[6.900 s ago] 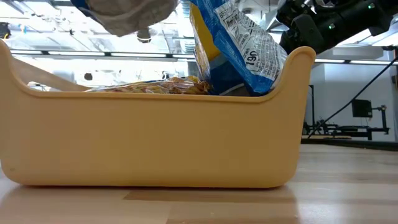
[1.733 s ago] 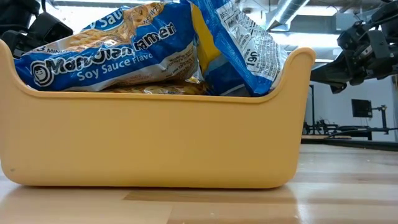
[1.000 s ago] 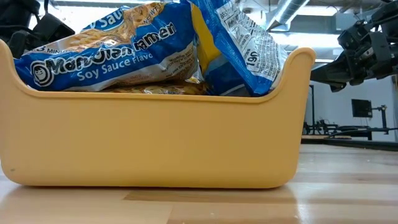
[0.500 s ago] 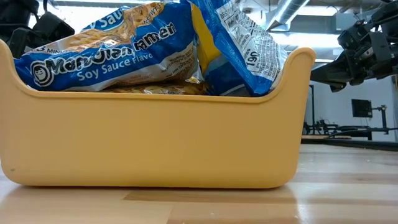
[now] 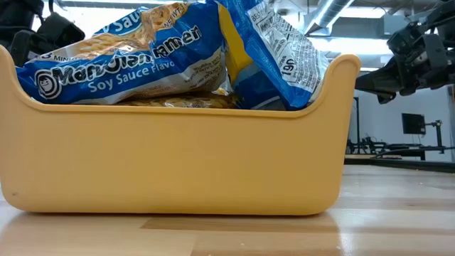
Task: Sort Maruchan noodles
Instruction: Return to Home Position
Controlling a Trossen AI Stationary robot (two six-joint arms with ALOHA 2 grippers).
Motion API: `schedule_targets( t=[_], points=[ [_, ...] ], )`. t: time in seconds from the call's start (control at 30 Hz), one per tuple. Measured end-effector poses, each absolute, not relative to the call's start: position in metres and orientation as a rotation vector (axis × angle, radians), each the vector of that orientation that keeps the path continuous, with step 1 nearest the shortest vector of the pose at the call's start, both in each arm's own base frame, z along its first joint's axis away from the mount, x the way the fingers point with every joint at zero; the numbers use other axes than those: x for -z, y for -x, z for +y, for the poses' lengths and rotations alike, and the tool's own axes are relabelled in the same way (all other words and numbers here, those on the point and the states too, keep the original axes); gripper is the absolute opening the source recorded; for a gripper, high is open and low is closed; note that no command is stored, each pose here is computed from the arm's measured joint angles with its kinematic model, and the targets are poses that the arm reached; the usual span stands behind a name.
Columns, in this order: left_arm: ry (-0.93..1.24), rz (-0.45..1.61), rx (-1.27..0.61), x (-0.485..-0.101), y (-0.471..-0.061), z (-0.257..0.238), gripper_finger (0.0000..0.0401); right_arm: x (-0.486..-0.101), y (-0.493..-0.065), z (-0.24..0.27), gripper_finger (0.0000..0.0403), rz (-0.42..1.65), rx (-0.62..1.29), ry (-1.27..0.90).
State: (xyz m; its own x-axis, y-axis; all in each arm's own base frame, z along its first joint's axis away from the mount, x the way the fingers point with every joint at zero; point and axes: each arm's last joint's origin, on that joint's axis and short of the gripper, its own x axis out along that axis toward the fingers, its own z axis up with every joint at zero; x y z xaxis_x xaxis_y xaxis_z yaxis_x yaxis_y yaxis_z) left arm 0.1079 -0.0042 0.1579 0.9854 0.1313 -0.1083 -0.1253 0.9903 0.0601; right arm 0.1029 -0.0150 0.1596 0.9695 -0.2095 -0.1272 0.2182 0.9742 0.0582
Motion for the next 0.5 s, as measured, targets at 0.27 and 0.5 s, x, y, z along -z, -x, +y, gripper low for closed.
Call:
schedule_targets(
  t=[0.27,0.5],
  points=[
    [-0.042,0.054,-0.13,-0.163,-0.105,-0.004,0.0,-0.169,-0.096,-0.014,0.0043,0.001,0.213,-0.071],
    [-0.032,-0.003,-0.131,-0.167,-0.101,-0.004,0.0,-0.172,-0.096,-0.012,0.0044,-0.057,0.196,-0.071]
  ],
)
